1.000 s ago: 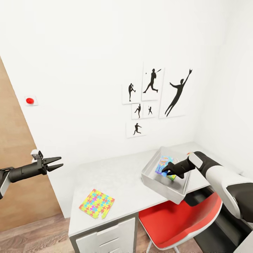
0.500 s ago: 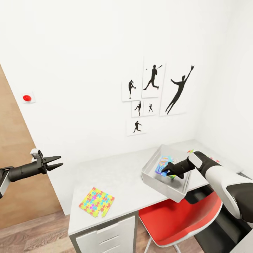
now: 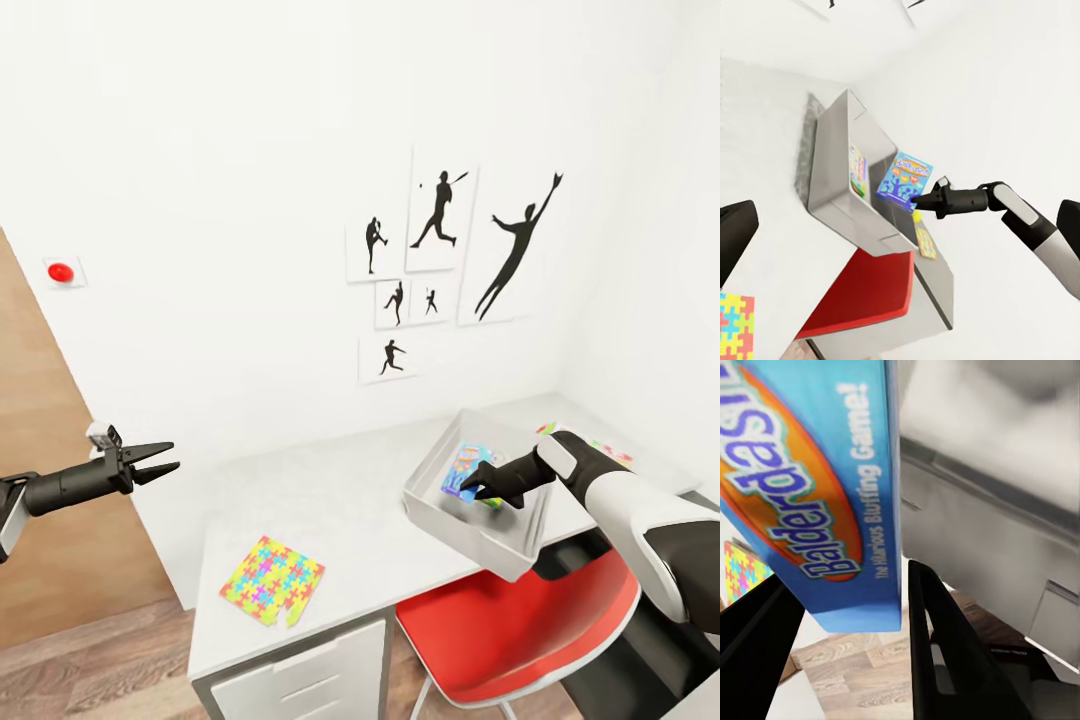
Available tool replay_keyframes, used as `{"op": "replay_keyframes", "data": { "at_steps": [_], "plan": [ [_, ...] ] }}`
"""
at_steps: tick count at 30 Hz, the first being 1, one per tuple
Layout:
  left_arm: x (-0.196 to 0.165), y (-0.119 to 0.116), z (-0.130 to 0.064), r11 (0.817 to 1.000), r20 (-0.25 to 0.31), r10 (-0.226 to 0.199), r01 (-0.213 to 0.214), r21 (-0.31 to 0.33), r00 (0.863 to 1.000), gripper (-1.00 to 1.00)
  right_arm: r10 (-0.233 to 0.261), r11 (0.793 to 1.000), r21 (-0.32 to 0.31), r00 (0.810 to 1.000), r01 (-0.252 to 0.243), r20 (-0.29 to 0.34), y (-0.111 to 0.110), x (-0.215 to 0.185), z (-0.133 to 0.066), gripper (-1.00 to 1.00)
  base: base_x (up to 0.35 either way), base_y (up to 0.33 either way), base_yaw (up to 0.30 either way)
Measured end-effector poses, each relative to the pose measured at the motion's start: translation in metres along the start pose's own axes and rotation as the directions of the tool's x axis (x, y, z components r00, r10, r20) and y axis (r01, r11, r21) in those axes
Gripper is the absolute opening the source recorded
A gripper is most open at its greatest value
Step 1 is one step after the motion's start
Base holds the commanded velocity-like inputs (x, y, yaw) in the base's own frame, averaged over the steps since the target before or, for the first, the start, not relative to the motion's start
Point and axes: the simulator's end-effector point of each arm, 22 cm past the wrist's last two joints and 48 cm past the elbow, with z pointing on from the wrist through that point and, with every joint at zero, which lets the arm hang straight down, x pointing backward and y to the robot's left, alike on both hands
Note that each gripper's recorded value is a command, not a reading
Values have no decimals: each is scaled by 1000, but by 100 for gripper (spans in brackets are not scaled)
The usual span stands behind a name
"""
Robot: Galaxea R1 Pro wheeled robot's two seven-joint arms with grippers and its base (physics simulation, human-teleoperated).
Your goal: Put all the toys in the child's room - the three board games (two on the bed and one on the table), the two jigsaw puzzles on the table, and the tennis ball on the table - inside the toy box on the table in the child's room.
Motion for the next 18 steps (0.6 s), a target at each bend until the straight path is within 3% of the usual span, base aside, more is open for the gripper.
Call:
{"op": "replay_keyframes", "data": {
  "at_steps": [18],
  "plan": [
    [5, 16, 3, 1000, -9, -20, 20, -13, 1000, 100, 15, 1000, 14, 1000, -15, -25, -12, 4, 15, -100, 27, 0, 0]
  ]
}}
